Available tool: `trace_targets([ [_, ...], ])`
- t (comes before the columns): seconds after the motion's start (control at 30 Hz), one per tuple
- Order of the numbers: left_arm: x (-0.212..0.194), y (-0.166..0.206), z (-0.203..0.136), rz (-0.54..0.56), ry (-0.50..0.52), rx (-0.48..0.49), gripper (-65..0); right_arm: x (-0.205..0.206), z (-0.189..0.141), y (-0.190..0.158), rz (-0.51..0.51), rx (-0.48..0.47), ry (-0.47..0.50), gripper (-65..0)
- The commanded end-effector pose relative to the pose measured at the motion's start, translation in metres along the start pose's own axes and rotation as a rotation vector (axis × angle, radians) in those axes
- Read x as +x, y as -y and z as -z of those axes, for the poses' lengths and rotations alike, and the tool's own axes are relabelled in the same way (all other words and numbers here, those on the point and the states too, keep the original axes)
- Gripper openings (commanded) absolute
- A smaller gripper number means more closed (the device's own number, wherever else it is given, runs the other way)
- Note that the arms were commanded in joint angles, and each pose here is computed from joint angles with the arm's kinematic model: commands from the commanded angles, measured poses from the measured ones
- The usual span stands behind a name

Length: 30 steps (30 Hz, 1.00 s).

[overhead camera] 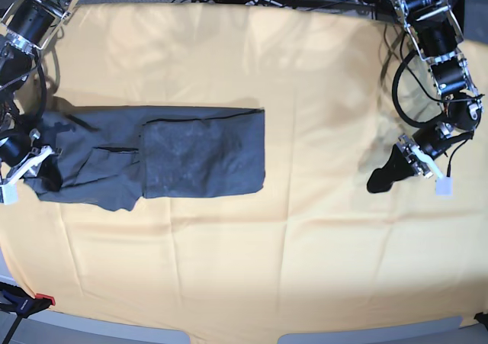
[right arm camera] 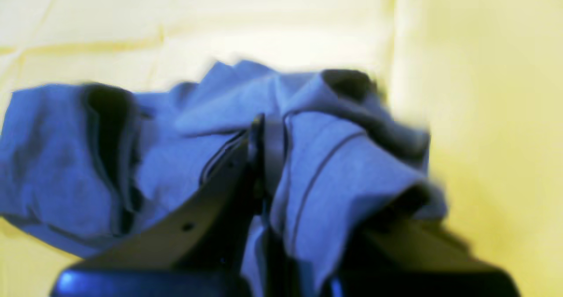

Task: Fold the T-shirt properly
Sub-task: 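Grasp the folded bundle with the right gripper and lift it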

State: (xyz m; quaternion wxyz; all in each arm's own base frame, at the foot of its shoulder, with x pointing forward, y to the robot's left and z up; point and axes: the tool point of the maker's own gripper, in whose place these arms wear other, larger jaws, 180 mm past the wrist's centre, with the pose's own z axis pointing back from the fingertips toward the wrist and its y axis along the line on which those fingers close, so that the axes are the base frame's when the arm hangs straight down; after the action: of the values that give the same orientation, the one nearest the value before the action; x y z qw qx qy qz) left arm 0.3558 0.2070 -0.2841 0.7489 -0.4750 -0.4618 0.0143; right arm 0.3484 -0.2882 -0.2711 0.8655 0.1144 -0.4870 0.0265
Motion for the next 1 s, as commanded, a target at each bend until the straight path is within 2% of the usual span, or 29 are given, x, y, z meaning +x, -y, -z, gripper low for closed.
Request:
trace_targets([
  [0.0, 0.016, 0.005, -0.006, 0.036, 0.032, -0.009, -65.0, 0.032, -0.009, -0.004, -0.045, 0.003, 0.092, -65.0],
  [0.13, -0.001, -0.003, -0.015, 0.009, 0.002, 0.019, -65.0, 0.058, -0.023, -0.033, -0.091, 0.046, 0.165, -65.0],
  [0.3, -0.02, -0.009, -0.023, -0.026, -0.018, 0.039, -65.0, 0.066, -0.026, -0.093, -0.119, 0.204, 0.245, -65.0],
  [0.43, -0.027, -0.011, -0.027, -0.039, -0.028, 0.047, -65.0, 0.049, -0.001, -0.16, -0.132, 0.374, 0.21, -65.0],
  [0.57, -0.028, -0.011, -0.027, -0.04, -0.029, 0.048, -65.0, 0.033, 0.018, -0.222, -0.167, 0.49, 0.164, -65.0],
  [0.7, -0.028, -0.011, -0.027, -0.04, -0.03, 0.048, -65.0, 0.024, 0.023, -0.276, -0.206, 0.607, 0.149, -65.0],
  [0.8, -0.028, -0.011, -0.027, -0.04, -0.03, 0.048, -65.0, 0.019, 0.026, -0.306, -0.241, 0.647, 0.143, -65.0],
  [0.97, -0.028, -0.011, -0.027, -0.04, -0.03, 0.048, -65.0, 0.007, 0.043, -0.338, -0.299, 0.655, 0.141, -65.0],
])
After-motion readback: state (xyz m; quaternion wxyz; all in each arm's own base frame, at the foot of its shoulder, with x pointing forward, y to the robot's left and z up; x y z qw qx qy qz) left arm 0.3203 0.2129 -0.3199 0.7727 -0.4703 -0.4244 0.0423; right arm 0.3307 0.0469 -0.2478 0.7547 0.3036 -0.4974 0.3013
